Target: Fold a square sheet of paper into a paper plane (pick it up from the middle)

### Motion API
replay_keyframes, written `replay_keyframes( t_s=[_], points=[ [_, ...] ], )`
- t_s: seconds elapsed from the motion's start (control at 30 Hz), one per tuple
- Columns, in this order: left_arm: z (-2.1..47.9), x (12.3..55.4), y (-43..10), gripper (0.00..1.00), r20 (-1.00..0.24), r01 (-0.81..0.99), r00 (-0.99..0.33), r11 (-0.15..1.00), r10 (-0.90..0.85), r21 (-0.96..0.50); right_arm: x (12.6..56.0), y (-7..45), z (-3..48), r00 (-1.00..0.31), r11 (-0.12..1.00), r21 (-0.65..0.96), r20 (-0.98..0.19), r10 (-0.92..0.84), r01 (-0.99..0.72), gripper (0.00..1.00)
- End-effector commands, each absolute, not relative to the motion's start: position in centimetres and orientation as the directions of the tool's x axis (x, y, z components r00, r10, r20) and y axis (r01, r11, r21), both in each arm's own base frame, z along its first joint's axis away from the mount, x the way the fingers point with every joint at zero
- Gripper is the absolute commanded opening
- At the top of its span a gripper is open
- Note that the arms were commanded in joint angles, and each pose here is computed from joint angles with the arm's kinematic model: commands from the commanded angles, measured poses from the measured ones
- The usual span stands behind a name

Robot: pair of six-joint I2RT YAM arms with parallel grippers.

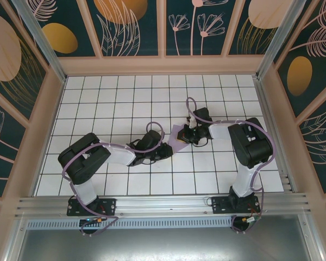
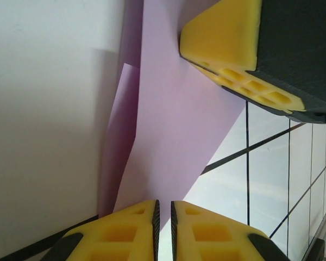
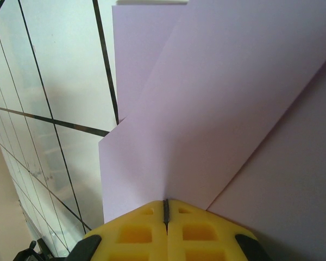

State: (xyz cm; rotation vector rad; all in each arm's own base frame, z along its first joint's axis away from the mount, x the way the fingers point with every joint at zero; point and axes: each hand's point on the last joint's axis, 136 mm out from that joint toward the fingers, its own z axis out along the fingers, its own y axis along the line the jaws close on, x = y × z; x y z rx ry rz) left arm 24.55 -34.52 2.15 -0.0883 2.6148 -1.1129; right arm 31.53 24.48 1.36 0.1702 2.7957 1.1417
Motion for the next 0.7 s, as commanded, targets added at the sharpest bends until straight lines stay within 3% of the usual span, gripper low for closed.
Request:
replay_keyframes(
  t_s=[0.0, 0.27, 0.47, 0.67],
  points=[
    [1.2, 23.9, -33.7, 0.18, -0.228, 0.029, -0.957, 0.718, -0.182, -0.695, 29.6, 21.0, -3.9, -0.982, 0.833, 0.529, 0.01, 0.188, 0.165, 0.0],
    [1.2, 23.1, -33.2, 0.18, -0.202, 0.011, -0.961, 0.699, -0.191, -0.715, 29.4, 20.9, -4.1, -0.982, 0.834, 0.526, 0.019, 0.186, 0.168, 0.0],
    [6.0, 24.8, -35.2, 0.2, -0.292, 0.112, -0.939, 0.638, -0.184, -0.762, 29.6, 21.0, -4.0, -0.983, 0.832, 0.53, 0.015, 0.184, 0.164, 0.0],
    [5.8, 26.9, -35.4, 0.2, -0.34, 0.128, -0.925, 0.703, -0.17, -0.7, 29.4, 21.1, -4.3, -0.984, 0.831, 0.531, 0.025, 0.178, 0.164, 0.0]
  ],
)
